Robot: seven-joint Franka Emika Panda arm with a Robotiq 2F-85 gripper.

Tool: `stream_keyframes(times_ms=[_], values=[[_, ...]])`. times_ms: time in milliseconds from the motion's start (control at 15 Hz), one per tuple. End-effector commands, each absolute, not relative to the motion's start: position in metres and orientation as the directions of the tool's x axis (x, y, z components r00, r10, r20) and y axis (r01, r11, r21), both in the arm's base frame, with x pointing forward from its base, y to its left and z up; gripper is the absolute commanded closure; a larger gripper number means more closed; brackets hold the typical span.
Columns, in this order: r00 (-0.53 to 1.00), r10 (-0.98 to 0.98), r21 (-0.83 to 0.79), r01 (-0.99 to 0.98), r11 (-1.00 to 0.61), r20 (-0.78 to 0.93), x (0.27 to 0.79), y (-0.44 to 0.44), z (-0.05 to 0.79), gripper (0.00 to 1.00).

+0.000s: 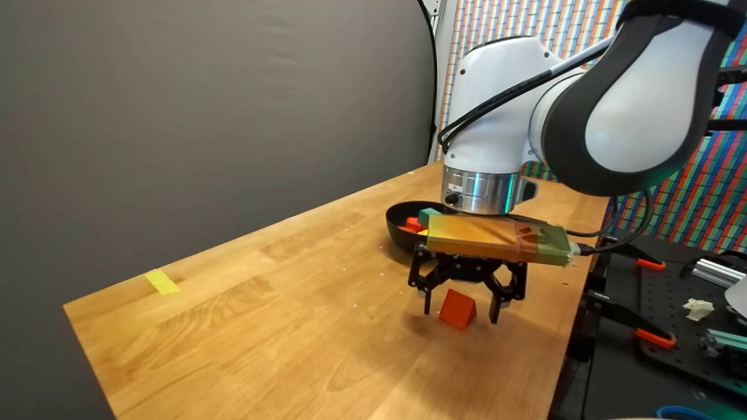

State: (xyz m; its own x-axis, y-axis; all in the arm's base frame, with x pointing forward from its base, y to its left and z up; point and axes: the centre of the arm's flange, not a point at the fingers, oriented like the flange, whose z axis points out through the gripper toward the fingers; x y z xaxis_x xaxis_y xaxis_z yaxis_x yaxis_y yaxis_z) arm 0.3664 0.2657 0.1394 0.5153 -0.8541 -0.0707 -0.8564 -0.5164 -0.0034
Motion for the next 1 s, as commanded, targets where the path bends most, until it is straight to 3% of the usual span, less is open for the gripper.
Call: stream_keyframes(times_ms=[0,133,200,333,533,733,933], values=[[0.446,-0.891,-0.054,-0.895,-0.443,-0.087,0.362,0.261,0.141,0.0],[0.424,-0.901,-0.07,-0.905,-0.419,-0.088,0.361,0.259,0.14,0.0],[0.419,-0.904,-0.077,-0.907,-0.413,-0.088,0.359,0.259,0.14,0.25],[0.412,-0.907,-0.086,-0.91,-0.405,-0.089,0.356,0.258,0.141,0.3],[0.409,-0.908,-0.089,-0.911,-0.402,-0.092,0.351,0.258,0.14,0.56],[0.417,-0.904,-0.093,-0.908,-0.409,-0.092,0.348,0.253,0.143,0.77],[0.444,-0.893,-0.123,-0.892,-0.434,-0.073,0.35,0.247,0.158,0.8]])
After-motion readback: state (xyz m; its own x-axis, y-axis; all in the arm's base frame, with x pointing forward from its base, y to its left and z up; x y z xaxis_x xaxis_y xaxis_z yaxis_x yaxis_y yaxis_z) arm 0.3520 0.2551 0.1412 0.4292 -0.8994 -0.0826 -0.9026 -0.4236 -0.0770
